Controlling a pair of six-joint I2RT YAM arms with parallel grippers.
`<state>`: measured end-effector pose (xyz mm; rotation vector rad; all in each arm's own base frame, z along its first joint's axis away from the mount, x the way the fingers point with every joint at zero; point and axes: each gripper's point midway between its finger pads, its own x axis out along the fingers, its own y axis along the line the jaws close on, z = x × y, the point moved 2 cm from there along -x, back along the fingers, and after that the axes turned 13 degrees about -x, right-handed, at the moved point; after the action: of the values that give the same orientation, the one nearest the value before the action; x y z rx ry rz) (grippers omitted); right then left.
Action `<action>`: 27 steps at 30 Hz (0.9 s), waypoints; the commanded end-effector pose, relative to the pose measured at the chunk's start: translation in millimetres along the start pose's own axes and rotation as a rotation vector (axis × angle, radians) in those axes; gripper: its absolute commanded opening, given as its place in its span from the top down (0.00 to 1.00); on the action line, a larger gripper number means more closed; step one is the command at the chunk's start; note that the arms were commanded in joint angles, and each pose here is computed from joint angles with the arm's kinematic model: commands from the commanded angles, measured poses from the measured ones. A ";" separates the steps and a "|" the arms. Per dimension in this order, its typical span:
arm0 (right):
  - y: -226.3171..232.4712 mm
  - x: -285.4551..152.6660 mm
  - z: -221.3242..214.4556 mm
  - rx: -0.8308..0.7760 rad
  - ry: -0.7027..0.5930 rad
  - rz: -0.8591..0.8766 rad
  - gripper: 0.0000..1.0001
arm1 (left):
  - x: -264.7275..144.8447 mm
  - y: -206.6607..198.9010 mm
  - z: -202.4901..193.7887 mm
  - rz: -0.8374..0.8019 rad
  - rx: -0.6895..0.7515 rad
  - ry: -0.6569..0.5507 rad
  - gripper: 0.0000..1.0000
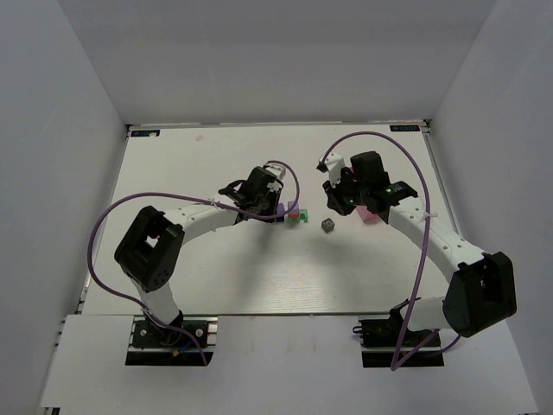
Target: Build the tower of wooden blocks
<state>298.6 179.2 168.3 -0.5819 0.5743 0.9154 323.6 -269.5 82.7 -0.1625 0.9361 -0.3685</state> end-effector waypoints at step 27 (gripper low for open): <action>3.4 4.9 -2.1 -0.008 -0.006 0.040 0.64 | -70.1 -20.6 32.2 -0.119 0.088 -0.126 0.62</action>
<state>298.2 180.0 167.3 -0.5758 0.5749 0.9291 317.0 -261.3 108.3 -0.1531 0.8979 -0.3835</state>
